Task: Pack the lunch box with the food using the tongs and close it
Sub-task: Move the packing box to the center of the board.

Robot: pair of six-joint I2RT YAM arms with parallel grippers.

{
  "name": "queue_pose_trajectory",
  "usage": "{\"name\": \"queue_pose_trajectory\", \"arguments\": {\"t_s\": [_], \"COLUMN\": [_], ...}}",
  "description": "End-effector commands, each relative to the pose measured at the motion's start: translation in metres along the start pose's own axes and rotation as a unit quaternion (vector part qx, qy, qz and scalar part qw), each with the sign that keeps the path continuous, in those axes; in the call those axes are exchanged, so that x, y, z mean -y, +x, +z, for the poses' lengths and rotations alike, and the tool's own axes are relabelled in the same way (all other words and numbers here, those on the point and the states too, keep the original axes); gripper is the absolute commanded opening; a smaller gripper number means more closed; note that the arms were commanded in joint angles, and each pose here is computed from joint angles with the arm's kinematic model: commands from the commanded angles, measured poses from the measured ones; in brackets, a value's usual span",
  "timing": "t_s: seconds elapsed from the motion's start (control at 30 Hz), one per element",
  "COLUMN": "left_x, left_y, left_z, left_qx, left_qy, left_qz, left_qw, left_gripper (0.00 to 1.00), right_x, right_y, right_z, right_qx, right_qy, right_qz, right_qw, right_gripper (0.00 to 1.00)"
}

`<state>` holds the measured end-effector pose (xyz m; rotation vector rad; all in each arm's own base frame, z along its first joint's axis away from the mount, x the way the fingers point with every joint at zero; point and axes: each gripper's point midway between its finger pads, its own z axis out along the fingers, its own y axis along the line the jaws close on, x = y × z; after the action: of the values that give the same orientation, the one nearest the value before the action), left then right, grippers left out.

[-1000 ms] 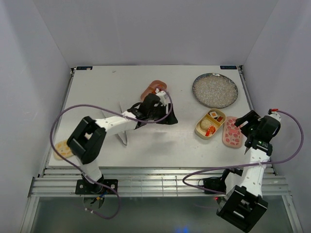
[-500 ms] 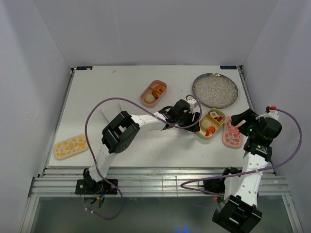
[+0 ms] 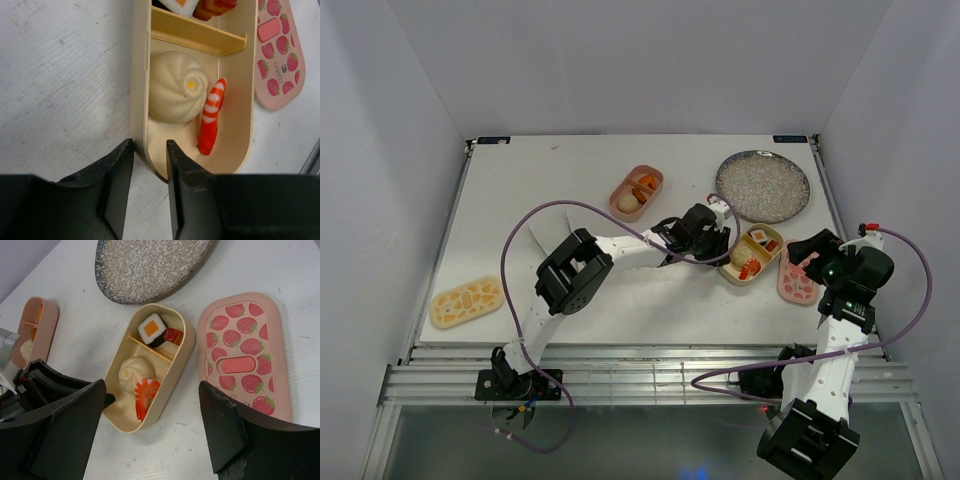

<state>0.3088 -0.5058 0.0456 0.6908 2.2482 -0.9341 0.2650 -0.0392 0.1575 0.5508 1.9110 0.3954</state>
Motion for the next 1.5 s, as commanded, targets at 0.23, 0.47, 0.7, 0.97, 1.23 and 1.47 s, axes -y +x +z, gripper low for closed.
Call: {"name": "queue_pose_trajectory", "arguments": {"t_s": [0.23,0.47,0.7,0.97,1.23,1.47], "left_x": [-0.002,-0.031,-0.067,-0.091,-0.103,-0.1], "left_y": [-0.016,0.002,0.016,0.035,0.058,0.062], "left_z": [-0.011,-0.044,-0.11,-0.162,-0.18,-0.183], "left_qx": [0.003,-0.017,0.013,0.028,0.022,0.019], "left_qy": [-0.052,-0.145,-0.254,-0.315,-0.331,-0.317], "left_qz": [0.013,-0.013,-0.028,-0.025,-0.029,-0.023], "left_qw": [0.999,0.989,0.967,0.948,0.943,0.948], "left_gripper": [0.13,0.0,0.0,0.04,0.18,0.46], "right_x": [-0.006,-0.012,0.017,0.073,0.108,0.135], "right_y": [-0.004,0.002,-0.002,0.023,0.027,0.025], "right_z": [0.002,0.005,0.008,0.014,0.013,0.008], "right_qx": [0.012,-0.001,-0.004,-0.037,-0.01,0.0], "right_qy": [-0.025,-0.047,0.032,0.122,0.174,0.236], "right_qz": [-0.013,0.001,-0.01,0.064,0.074,0.081], "right_qw": [1.0,0.999,0.999,0.99,0.982,0.968], "right_gripper": [0.8,0.8,0.81,0.82,0.81,0.81]}}
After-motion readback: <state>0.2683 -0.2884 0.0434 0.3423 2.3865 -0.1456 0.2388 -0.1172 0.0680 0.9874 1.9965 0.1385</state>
